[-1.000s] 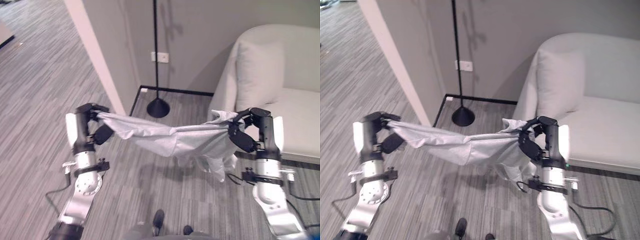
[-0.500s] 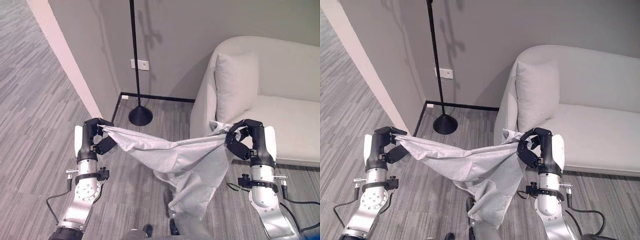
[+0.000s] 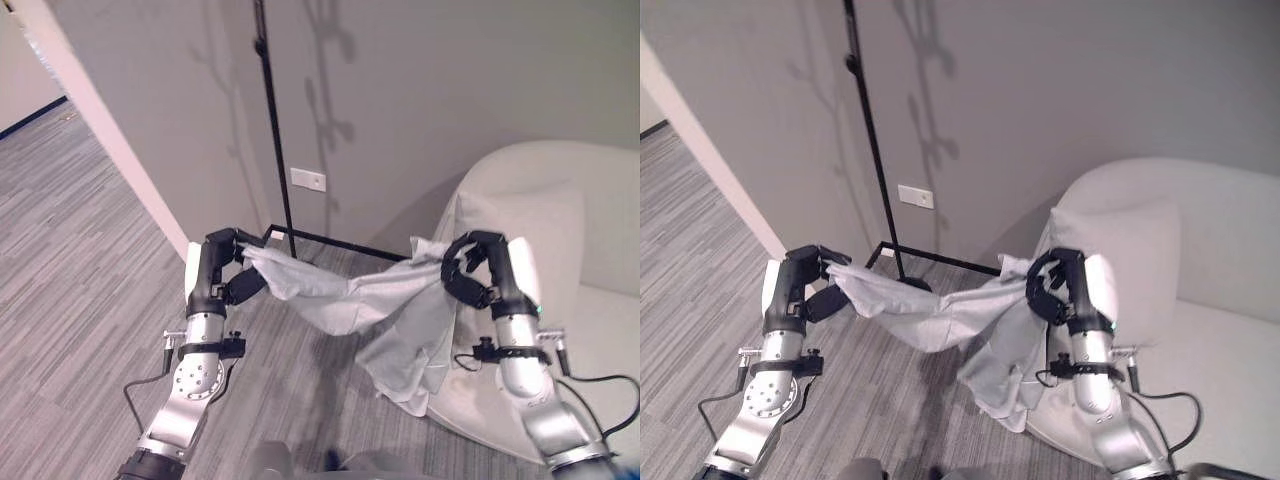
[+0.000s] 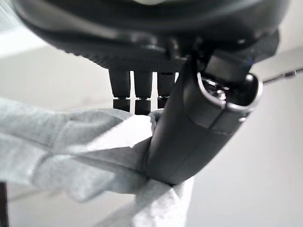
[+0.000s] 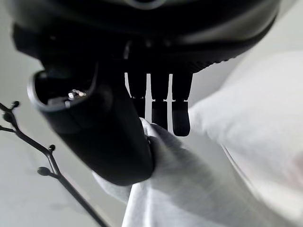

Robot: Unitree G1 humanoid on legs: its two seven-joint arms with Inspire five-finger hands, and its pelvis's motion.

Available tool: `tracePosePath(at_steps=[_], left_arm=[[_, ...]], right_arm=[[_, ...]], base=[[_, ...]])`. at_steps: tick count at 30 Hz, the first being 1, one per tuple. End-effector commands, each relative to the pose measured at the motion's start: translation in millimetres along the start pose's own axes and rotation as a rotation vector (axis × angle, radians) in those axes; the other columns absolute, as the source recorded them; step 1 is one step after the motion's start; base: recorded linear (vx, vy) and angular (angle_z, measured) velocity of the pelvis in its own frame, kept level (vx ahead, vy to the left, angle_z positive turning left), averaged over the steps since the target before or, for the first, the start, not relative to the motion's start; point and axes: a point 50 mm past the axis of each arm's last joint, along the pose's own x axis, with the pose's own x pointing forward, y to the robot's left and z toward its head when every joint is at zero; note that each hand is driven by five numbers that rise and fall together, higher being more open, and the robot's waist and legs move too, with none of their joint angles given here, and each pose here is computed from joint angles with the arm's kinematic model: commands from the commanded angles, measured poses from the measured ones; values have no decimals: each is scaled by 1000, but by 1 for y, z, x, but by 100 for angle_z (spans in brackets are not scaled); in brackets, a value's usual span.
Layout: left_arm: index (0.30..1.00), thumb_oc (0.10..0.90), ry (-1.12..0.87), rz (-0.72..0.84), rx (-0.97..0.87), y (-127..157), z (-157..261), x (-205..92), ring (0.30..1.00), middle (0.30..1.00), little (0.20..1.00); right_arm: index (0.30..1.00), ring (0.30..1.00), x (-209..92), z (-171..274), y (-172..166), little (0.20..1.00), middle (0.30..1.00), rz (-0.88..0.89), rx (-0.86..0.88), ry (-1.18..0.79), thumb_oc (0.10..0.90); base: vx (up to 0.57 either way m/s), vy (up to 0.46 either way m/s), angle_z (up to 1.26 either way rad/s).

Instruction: Hang the clothes on the sofa on the clothes rack.

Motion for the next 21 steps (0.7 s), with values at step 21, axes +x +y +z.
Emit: tracePosePath(at_steps=[21], left_arm=[[300,400,-315,143,151,40,54,26,300,300,300]], right_arm=[[300,300,24,40,-11,300,300,-48,-17,-239,400]], base=[[171,226,-3]])
